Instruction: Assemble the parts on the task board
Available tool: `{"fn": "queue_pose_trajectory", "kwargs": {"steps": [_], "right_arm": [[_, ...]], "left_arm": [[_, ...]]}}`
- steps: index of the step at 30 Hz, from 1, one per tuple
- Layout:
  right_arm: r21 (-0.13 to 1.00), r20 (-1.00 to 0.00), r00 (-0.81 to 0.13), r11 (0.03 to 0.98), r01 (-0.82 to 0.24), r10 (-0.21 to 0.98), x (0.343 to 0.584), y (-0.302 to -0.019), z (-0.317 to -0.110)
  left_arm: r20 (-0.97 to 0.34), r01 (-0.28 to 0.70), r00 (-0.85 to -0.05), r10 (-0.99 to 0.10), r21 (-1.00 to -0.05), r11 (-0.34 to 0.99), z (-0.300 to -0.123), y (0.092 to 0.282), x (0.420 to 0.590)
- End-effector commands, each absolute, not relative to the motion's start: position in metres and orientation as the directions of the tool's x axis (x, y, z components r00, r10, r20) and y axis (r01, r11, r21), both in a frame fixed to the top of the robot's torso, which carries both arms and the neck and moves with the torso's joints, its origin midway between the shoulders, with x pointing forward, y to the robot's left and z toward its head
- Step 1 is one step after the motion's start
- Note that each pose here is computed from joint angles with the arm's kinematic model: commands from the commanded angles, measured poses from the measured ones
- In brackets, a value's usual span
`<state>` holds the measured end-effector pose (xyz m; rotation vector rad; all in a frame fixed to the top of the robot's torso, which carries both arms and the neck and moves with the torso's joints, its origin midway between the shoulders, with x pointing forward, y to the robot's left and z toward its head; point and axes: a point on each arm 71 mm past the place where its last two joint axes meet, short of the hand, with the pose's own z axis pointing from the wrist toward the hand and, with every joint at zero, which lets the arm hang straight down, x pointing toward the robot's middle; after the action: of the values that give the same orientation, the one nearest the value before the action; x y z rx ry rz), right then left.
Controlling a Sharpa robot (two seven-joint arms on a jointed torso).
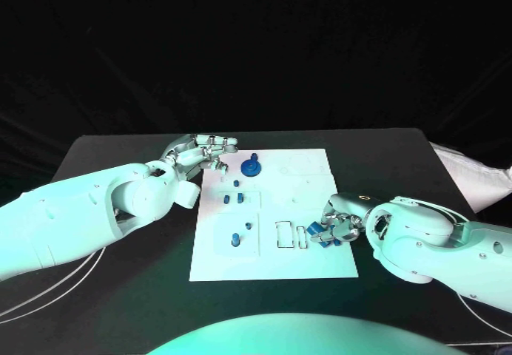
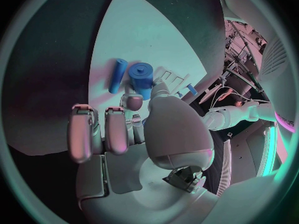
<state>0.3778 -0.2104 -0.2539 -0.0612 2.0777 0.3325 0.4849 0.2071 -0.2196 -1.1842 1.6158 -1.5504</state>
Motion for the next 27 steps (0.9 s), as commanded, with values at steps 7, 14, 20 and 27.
{"fn": "queue_pose_trajectory", "kwargs": {"steps": [7,14,20,27], "right_arm": [[0.226,-0.864,-0.489,0.960,-0.163,0.121,0.375,-0.211,-0.257],[0.354,-0.862,-0.432,0.925,-0.138,0.266,0.371,-0.208,-0.240],[0.416,-0.834,-0.448,0.900,-0.129,0.322,0.368,-0.200,-0.231],[0.424,-0.807,-0.506,0.895,-0.140,0.303,0.368,-0.185,-0.235]], "left_arm": [[0.164,-0.196,-0.435,-0.885,-0.977,-0.084,-0.219,0.206,0.484],[0.165,-0.198,-0.437,-0.884,-0.976,-0.084,-0.220,0.205,0.484],[0.168,-0.200,-0.442,-0.881,-0.976,-0.086,-0.220,0.204,0.484],[0.170,-0.202,-0.447,-0.878,-0.976,-0.087,-0.221,0.202,0.483]]}}
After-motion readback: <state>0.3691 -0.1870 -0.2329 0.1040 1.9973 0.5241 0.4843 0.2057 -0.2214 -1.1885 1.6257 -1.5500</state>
